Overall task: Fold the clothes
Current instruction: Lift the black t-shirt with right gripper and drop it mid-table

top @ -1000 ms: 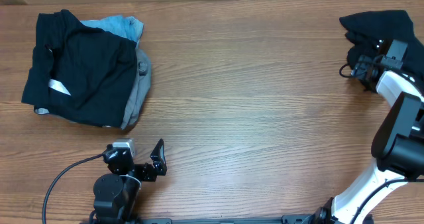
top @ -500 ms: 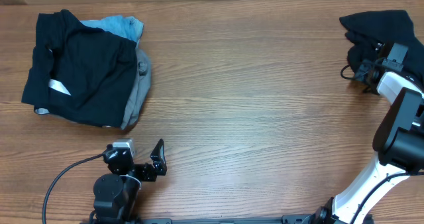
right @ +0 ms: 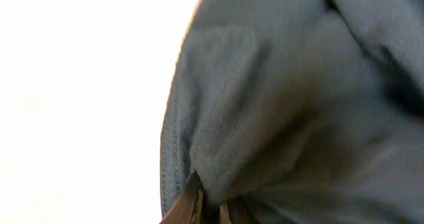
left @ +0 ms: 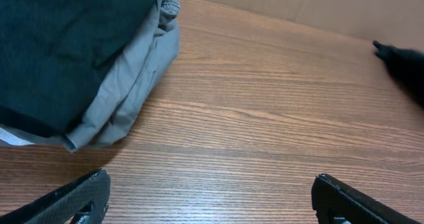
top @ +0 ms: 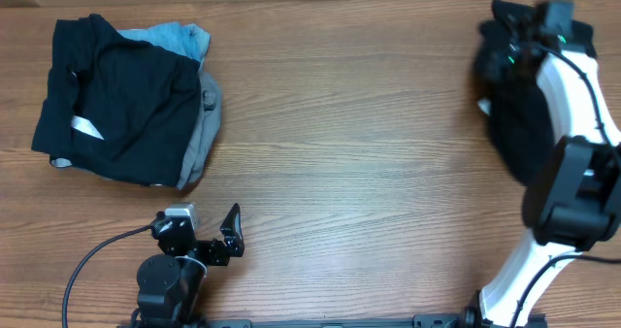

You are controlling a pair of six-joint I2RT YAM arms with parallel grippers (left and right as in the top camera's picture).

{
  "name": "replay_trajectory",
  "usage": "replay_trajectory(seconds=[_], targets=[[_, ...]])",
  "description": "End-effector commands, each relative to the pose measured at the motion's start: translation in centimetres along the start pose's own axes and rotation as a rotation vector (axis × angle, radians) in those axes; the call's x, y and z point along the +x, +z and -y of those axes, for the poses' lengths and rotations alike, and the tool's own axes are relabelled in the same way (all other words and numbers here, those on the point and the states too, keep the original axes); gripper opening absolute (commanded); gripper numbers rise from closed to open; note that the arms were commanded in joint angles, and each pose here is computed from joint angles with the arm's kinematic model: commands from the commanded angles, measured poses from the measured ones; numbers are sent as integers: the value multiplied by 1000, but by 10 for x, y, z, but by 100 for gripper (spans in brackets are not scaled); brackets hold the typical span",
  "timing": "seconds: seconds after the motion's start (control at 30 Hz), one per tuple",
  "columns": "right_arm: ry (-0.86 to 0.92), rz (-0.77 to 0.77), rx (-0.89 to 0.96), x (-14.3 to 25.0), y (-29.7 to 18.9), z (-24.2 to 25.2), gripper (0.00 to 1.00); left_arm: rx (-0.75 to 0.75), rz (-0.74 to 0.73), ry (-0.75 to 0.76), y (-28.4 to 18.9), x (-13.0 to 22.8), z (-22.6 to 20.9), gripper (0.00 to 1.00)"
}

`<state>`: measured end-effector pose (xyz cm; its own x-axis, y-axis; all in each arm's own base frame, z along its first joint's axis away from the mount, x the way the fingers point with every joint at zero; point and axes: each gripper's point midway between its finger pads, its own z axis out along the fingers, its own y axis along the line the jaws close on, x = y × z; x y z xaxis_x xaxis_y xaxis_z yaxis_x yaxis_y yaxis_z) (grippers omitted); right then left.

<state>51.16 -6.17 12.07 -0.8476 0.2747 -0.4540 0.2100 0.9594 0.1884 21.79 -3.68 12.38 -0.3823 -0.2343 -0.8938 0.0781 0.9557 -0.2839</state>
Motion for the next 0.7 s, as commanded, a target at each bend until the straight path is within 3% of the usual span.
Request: replay_trajectory(seconds=[0.0,0.13,0.27,0.4,0.5,0.53,0.57,0.6,0.63,0.67], targets=[[-153,190,-198,-38,-104,-125,4,4,-2,24,1,3,-1,100],[-317,222,-499,-3,-183,-276,4,4,-2,24,1,3,-1,100],[-403,305,-702,22,-270,-358,4,4,-2,24,1,3,-1,100],[-338,420,-746,-2,-334,-345,4,4,-2,24,1,3,-1,100],[-143,407,-607,-34,-321,-282,4,4,-2,24,1,3,-1,100],[-28,385,-494,-46,-305,-240,4,4,-2,24,1,3,-1,100],[104,356,-322,-56,-281,-182,10,4,-2,24,1,3,-1,100],[203,334,-185,-59,-265,-137,68,4,-2,24,1,3,-1,100],[325,296,-21,-56,-249,-80,100,4,-2,24,1,3,-1,100],[413,261,68,-51,-241,-45,100,4,-2,24,1,3,-1,100]])
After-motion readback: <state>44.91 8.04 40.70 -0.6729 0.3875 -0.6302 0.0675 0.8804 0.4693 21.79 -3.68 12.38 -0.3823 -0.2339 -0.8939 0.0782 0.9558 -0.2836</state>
